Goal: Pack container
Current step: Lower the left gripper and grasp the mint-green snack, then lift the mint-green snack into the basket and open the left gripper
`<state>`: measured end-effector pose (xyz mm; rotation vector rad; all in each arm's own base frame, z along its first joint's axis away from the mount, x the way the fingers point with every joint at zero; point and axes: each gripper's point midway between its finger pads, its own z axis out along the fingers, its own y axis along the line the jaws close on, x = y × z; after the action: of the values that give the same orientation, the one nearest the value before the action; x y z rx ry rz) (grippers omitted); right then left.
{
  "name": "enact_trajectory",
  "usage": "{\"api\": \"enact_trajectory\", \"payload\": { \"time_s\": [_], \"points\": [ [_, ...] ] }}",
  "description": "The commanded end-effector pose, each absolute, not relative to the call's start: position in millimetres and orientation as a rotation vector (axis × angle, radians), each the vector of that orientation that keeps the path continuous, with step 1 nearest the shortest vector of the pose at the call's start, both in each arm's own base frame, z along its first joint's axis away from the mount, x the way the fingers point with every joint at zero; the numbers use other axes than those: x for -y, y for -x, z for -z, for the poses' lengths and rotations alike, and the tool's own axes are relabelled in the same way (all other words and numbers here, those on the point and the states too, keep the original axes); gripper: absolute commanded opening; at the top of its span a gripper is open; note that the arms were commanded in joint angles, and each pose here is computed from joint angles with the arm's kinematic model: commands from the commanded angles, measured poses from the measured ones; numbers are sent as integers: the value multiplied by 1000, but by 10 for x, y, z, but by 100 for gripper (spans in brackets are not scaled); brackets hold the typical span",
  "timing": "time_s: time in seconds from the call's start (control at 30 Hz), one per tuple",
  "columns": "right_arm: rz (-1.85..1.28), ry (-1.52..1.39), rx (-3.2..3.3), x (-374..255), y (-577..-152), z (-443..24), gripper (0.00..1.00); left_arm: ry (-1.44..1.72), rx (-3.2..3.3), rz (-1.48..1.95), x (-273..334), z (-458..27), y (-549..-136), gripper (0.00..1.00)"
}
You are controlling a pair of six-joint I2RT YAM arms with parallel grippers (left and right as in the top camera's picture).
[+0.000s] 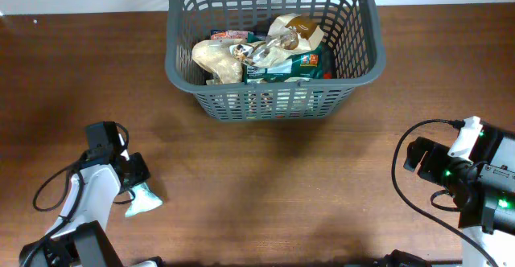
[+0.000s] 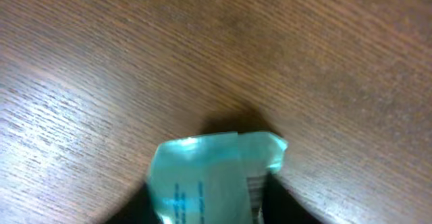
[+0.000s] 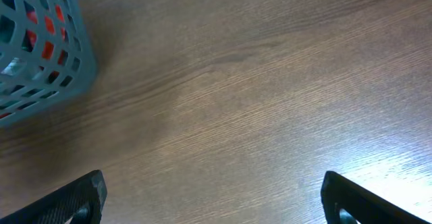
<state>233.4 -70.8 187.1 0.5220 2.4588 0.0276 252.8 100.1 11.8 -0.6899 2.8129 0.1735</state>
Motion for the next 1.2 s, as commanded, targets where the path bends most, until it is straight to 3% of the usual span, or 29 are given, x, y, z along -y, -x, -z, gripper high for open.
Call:
{"api": "enact_trajectory", "payload": {
  "time_s": [0.0,0.1,0.27,0.47,0.57,0.73,0.9,1.0,1.17],
  "points": [
    [-28,-520,-2451,705,-2325,-1890,99,710,-2811,-158,-1001,-88,-2535,8],
    [-28,-521,-2452,705,-2323,-1888,99,707,-2797,-164,-1017,-98,-2566,2],
    [-29,-523,-2458,700,-2311,-1879,99,678,-2752,-242,-1134,-144,-2651,2],
    [-29,-523,-2457,701,-2312,-1880,99,403,-2612,-318,-1310,-532,-3169,1],
    [-29,-522,-2458,700,-2312,-1880,99,315,-2461,-367,-1448,-1107,-3592,2],
    [-32,-526,-2467,692,-2292,-1865,99,155,-2088,-435,-1598,-2547,-4306,2],
    [-39,-526,-2473,681,-2283,-1857,99,13,-1665,-321,-1367,-3810,-4688,2],
    [-52,-522,-2474,662,-2285,-1857,99,-14,-1509,-82,-1078,-4170,-4821,2],
    [-76,-514,-2472,632,-2295,-1860,99,-186,-1370,312,-251,-4285,-5060,2]
  ]
}}
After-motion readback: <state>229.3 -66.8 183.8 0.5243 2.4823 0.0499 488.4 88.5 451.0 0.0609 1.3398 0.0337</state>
